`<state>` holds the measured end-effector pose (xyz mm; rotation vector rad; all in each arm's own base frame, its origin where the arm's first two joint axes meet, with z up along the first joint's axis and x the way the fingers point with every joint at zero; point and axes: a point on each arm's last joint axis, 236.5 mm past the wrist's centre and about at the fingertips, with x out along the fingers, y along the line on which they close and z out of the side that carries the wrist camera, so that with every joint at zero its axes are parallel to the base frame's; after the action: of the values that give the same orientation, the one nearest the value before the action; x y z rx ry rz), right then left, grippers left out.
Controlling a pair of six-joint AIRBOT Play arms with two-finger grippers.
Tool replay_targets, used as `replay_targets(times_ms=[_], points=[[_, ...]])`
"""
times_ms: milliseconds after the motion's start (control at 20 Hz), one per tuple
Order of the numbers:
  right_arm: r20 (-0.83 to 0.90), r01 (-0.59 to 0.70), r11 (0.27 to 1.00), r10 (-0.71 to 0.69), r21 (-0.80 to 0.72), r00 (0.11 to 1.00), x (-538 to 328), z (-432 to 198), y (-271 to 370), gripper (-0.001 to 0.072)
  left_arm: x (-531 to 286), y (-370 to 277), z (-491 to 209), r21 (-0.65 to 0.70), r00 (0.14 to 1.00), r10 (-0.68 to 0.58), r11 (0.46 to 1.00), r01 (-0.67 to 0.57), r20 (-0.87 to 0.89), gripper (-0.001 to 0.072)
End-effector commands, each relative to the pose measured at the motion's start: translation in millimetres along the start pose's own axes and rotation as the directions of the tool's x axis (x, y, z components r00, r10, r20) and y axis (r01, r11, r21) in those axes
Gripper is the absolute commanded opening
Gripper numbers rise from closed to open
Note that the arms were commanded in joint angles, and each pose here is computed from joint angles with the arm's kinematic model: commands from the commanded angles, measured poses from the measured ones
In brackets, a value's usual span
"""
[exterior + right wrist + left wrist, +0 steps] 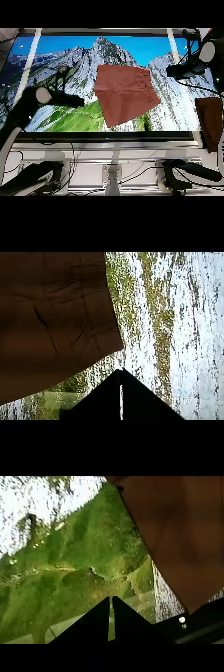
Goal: Fold the clothes and pants, and hang the long-sleeved shirts on hangers.
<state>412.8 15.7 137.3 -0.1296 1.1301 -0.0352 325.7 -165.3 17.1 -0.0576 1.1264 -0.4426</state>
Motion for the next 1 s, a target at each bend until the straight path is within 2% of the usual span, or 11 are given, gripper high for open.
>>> replay_targets(times_ms=[0,50,150,300,650,800,850,950], points=[[0.081,0.031,0.996,-0.024,-0.086,0.996,0,19,-13,0.0018,30,-27,-55,0.048,0.998,-0.043,0.998,0.045,-0.051,0.0458],[0.084,0.039,0.995,-0.032,-0.087,0.996,1,20,-19,0.0018,35,-34,-64,0.068,0.996,-0.051,0.996,0.056,-0.074,0.0720],[0.078,0.052,0.997,-0.047,-0.060,0.996,2,18,-33,0.0019,43,-51,-69,0.080,0.993,-0.082,0.993,0.089,-0.089,0.0708],[0.075,0.082,0.993,-0.076,-0.087,0.994,3,16,-58,0.0019,58,-82,-71,0.012,0.982,-0.170,0.985,0.172,-0.087,0.0702],[0.034,0.136,0.991,-0.136,0.010,0.990,5,0,-115,0.0020,90,-116,-87,-0.130,0.931,-0.330,0.941,0.312,-0.157,0.0701],[0.026,0.112,0.993,-0.113,0.027,0.993,6,-6,-126,0.0097,107,-112,-91,-0.172,0.931,-0.324,0.939,0.296,-0.168,0.0701],[0.031,0.088,0.995,-0.089,0.042,0.996,7,-7,-127,0.0097,112,-110,-95,-0.177,0.930,-0.320,0.941,0.289,-0.181,0.0701],[0.046,0.042,0.997,-0.045,0.071,0.998,7,-7,-129,0.0097,119,-107,-101,-0.193,0.927,-0.316,0.941,0.279,-0.201,0.0612]])
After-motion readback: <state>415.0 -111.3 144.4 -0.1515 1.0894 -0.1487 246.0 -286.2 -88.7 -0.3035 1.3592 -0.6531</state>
